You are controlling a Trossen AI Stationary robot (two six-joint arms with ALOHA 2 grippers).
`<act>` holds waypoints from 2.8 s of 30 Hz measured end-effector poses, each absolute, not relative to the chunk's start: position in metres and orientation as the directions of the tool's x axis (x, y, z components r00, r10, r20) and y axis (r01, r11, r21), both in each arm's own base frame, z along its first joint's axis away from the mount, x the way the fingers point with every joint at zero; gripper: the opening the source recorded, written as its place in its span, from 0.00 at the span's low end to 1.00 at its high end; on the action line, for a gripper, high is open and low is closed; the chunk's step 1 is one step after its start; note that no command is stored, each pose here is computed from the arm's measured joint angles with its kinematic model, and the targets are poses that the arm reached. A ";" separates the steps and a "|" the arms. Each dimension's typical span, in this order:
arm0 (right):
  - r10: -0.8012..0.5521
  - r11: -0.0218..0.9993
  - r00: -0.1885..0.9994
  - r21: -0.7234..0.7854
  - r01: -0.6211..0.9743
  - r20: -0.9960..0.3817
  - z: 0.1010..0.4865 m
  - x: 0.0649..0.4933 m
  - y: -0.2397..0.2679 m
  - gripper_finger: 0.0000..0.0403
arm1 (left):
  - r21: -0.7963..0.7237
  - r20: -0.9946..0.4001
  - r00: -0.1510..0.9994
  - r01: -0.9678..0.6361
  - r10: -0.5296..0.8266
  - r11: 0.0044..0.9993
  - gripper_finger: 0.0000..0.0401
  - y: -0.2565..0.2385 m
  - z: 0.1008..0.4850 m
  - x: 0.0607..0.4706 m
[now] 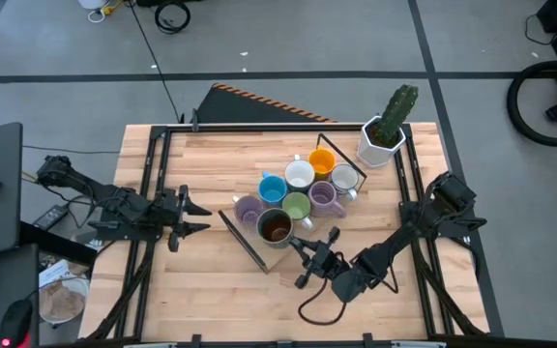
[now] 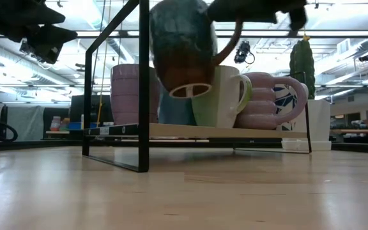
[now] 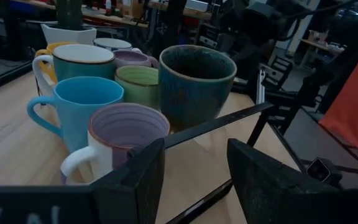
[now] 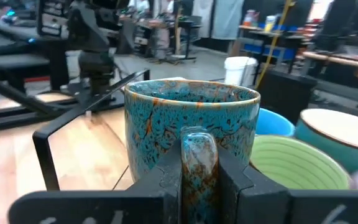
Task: Place coffee mugs
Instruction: Put the blue patterned mug on the shelf, then return to Home Position
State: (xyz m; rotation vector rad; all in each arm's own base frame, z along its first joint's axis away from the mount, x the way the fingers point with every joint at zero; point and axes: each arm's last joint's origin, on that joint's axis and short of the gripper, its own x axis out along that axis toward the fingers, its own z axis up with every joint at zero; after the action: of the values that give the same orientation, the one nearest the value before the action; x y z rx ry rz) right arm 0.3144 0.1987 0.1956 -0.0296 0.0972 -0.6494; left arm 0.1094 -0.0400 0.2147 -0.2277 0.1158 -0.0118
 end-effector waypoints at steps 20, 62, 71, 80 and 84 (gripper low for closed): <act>-0.648 0.762 0.757 -0.073 0.644 -0.085 0.159 0.321 0.203 0.14 | -0.200 -0.115 0.993 0.001 -0.025 0.980 0.45 -0.040 0.215 0.109; -0.498 0.863 0.853 0.005 0.504 -0.156 0.166 0.321 0.203 0.49 | -0.288 -0.136 0.976 0.127 -0.172 0.949 0.45 -0.044 0.213 0.109; -0.343 0.921 0.890 0.079 0.382 -0.301 0.205 0.298 0.193 0.59 | -0.205 -0.157 0.972 0.140 -0.174 0.969 0.45 -0.044 0.211 0.108; -0.313 0.928 0.907 0.111 0.355 -0.284 0.219 0.237 0.167 0.62 | -0.150 -0.157 0.975 0.133 -0.157 0.980 0.45 -0.044 0.210 0.108; -0.246 0.934 0.939 0.201 0.296 -0.240 0.216 0.210 0.137 0.62 | -0.136 -0.147 0.979 0.122 -0.141 0.983 0.45 -0.043 0.211 0.108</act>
State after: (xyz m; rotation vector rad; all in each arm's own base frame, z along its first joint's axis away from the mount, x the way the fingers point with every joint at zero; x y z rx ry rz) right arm 0.2102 0.1373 0.2163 0.2378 0.2142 -0.2790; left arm 0.1076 -0.0426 0.2114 -0.1269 0.1570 -0.1329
